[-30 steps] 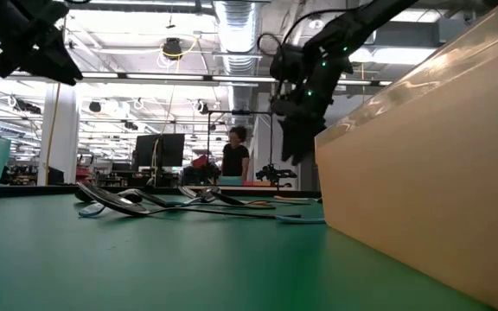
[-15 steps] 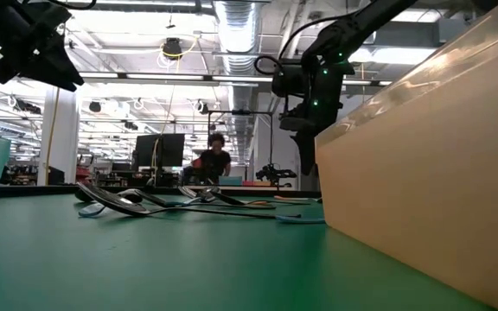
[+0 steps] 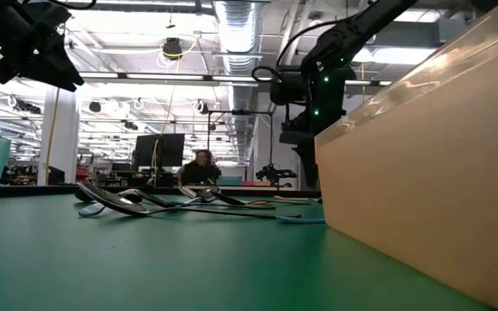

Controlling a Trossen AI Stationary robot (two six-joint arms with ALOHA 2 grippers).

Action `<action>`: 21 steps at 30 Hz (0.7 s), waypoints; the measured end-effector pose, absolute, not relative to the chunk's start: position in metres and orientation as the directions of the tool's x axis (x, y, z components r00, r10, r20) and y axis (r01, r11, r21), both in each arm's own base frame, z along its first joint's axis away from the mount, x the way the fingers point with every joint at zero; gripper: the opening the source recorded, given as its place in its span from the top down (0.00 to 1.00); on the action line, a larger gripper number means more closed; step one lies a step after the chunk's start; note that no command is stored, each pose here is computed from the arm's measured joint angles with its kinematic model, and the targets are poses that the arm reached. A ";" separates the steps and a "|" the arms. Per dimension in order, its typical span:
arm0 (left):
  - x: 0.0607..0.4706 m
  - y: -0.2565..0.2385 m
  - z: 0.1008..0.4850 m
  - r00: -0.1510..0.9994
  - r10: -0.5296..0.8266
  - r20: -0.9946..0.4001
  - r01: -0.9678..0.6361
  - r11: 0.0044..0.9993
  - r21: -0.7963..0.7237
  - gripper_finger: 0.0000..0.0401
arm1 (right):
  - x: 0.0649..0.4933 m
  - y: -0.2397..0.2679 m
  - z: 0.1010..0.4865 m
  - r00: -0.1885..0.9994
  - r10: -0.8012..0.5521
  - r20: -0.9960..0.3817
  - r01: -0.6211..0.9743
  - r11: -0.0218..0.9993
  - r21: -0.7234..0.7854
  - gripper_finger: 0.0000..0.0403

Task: Sort silverware by color (type)
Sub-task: Put the orange spoon into the green bin

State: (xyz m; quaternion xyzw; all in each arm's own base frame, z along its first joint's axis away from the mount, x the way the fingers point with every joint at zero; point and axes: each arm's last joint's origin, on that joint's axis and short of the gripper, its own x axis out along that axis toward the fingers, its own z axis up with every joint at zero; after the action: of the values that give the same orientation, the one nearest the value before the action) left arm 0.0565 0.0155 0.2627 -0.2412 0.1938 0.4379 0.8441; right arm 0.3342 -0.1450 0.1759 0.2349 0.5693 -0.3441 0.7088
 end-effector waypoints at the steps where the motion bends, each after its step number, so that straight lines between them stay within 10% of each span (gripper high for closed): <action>1: 0.057 0.016 0.263 0.542 0.646 -0.538 -0.833 0.500 -0.238 0.74 | 0.333 -0.145 0.175 0.111 -0.219 -0.969 0.757 0.650 -0.060 0.46; 21: 0.056 0.016 0.263 0.536 0.656 -0.531 -0.833 0.512 -0.209 0.74 | 0.318 -0.130 0.147 0.114 -0.023 -0.993 0.792 0.606 0.077 0.47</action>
State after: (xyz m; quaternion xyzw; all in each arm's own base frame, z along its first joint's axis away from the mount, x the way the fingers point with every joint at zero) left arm 0.0563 0.0158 0.2630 -0.2254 0.1968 0.4395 0.8470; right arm 0.3181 -0.1301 0.1469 0.3242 0.5924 -0.3030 0.6724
